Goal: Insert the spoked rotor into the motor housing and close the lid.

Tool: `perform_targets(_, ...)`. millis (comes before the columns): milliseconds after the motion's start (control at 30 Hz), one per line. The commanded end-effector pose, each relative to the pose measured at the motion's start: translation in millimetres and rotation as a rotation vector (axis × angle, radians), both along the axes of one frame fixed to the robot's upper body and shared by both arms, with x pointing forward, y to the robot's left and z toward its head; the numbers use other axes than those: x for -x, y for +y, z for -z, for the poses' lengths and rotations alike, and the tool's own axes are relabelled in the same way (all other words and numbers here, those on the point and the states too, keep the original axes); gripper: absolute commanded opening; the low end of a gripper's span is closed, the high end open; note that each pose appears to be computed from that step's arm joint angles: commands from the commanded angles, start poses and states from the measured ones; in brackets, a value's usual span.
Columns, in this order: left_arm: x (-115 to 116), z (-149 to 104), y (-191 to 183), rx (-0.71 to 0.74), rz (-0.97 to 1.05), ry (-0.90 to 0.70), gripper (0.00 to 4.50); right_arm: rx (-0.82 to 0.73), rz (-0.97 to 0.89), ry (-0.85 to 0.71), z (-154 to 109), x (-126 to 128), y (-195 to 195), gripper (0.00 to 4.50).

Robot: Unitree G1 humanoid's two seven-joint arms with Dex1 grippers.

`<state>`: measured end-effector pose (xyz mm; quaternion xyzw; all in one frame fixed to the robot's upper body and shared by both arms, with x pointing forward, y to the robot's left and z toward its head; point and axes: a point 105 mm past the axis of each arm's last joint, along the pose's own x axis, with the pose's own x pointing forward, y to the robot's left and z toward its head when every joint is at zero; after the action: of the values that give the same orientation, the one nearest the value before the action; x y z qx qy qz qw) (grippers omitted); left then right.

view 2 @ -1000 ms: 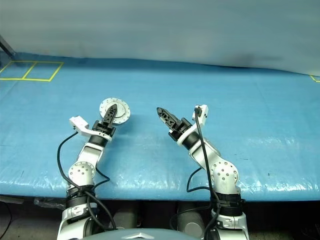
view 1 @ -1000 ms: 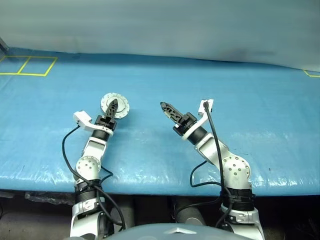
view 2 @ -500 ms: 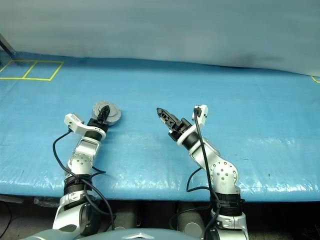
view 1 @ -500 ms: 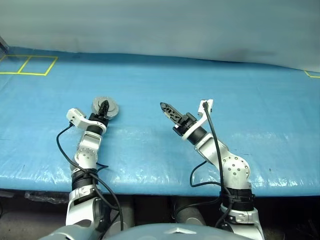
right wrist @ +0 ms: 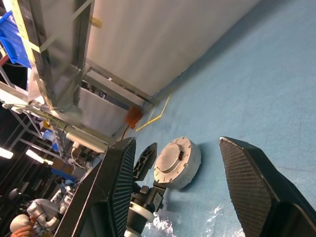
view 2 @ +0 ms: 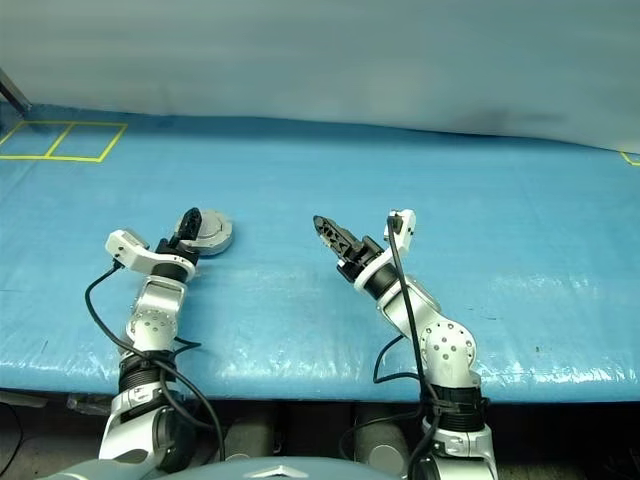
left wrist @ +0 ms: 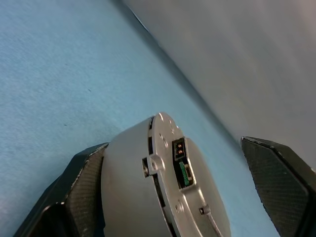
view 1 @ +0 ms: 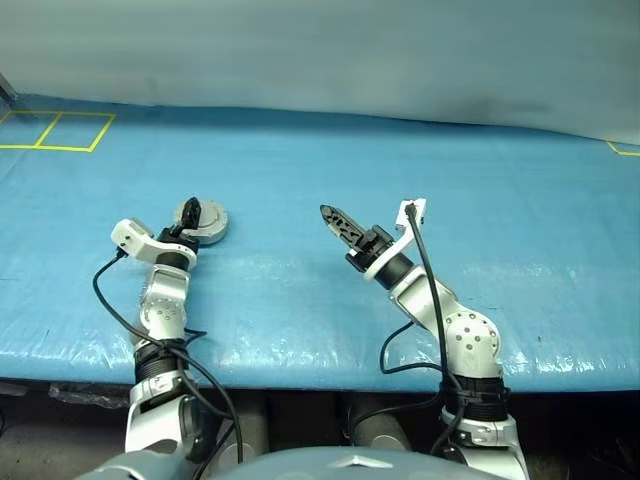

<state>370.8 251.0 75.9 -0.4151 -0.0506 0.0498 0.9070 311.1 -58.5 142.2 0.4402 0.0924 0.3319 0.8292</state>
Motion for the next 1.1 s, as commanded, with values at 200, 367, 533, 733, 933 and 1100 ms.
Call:
perform_targets(200,10,-39,15,-0.079,-0.039,-0.17,4.46,0.0,-0.013,-0.037,-10,1,2,2.87)
perform_targets(367,18,-58,-13,-0.201,0.117,-0.289,4.46,0.032,0.013,-0.102,-14,-1,0,2.87)
perform_targets(533,32,-71,-60,-0.313,0.369,-0.402,4.46,0.17,0.077,-0.252,-17,-2,-7,2.87)
perform_targets(733,48,-64,-104,-0.527,0.592,-0.436,4.46,0.405,0.221,-0.506,-24,-4,-25,2.87)
perform_targets(933,63,-49,-136,-0.744,0.778,-0.42,4.46,0.562,0.142,-0.505,-4,-7,-40,2.87)
perform_targets(1100,67,-42,-147,-0.828,0.834,-0.411,4.46,0.749,0.096,-0.532,16,-8,-46,2.87)
